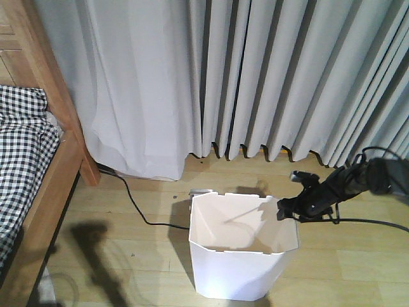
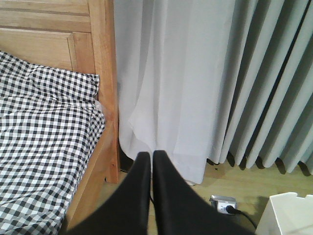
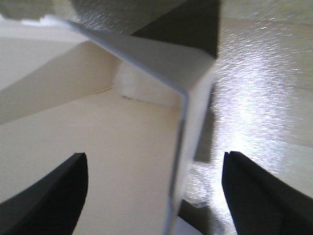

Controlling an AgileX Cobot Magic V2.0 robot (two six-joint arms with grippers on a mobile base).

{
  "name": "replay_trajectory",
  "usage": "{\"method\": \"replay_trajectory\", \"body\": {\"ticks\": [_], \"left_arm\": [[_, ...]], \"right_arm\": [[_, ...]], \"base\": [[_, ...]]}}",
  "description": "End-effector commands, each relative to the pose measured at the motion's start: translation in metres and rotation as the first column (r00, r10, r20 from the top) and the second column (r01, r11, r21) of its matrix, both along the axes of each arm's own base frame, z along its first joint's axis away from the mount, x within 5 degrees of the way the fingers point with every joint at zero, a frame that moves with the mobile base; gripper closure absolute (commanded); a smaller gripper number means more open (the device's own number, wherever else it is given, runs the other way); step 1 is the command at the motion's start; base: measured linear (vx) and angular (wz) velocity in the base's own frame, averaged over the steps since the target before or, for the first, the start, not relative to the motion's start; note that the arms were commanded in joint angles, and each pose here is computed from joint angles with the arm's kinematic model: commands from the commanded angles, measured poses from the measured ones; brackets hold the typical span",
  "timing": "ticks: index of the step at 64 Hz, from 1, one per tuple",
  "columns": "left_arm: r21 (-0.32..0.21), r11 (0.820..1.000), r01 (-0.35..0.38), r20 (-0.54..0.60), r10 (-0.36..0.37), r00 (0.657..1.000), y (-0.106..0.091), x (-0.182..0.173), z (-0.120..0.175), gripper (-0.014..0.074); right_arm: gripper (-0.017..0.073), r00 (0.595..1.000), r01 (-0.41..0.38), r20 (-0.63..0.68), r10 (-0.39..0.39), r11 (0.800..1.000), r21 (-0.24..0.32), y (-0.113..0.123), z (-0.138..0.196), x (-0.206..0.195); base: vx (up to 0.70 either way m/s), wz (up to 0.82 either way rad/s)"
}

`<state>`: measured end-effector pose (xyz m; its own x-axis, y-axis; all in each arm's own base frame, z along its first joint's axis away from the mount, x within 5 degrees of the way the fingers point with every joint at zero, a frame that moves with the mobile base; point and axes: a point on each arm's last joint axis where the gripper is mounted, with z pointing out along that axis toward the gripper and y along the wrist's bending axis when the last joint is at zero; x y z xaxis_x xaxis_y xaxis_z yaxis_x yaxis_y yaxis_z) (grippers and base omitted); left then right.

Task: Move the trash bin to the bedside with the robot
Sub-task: 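Open the right gripper and lift it away from the bin rim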

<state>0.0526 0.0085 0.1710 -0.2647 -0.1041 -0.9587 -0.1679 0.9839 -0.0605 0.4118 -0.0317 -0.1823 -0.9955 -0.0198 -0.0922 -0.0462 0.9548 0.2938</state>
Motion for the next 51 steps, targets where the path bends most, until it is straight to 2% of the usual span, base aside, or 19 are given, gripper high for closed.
{"method": "replay_trajectory", "body": {"ticks": [1,6,10,18,32,43,51], "left_arm": [[0.004,1.0,0.004,0.077,-0.004,0.997,0.0,0.001,0.005,0.06],[0.004,1.0,0.004,0.077,-0.004,0.997,0.0,0.001,0.005,0.06],[0.004,1.0,0.004,0.077,-0.004,0.997,0.0,0.001,0.005,0.06],[0.004,1.0,0.004,0.077,-0.004,0.997,0.0,0.001,0.005,0.06],[0.004,1.0,0.004,0.077,-0.004,0.997,0.0,0.001,0.005,0.06],[0.004,1.0,0.004,0.077,-0.004,0.997,0.0,0.001,0.005,0.06],[0.004,1.0,0.004,0.077,-0.004,0.997,0.0,0.001,0.005,0.06]], "right_arm": [[0.0013,0.993,0.054,0.105,-0.046,0.996,-0.072,-0.009,0.041,0.014],[0.0013,0.989,0.092,0.124,-0.075,0.987,-0.132,-0.013,0.052,-0.001],[0.0013,0.991,0.067,0.124,-0.047,0.984,-0.165,-0.013,0.063,-0.013],[0.0013,0.994,-0.014,0.106,0.033,0.984,-0.176,-0.01,0.098,-0.035],[0.0013,0.981,0.022,0.192,0.019,0.978,-0.208,-0.008,0.182,-0.06],[0.0013,0.937,0.05,0.348,0.038,0.97,-0.239,-0.007,0.262,-0.077],[0.0013,0.879,0.089,0.475,0.039,0.966,-0.244,-0.004,0.319,-0.096]], "base": [[0.0,0.0],[0.0,0.0],[0.0,0.0],[0.0,0.0],[0.0,0.0],[0.0,0.0],[0.0,0.0]]}}
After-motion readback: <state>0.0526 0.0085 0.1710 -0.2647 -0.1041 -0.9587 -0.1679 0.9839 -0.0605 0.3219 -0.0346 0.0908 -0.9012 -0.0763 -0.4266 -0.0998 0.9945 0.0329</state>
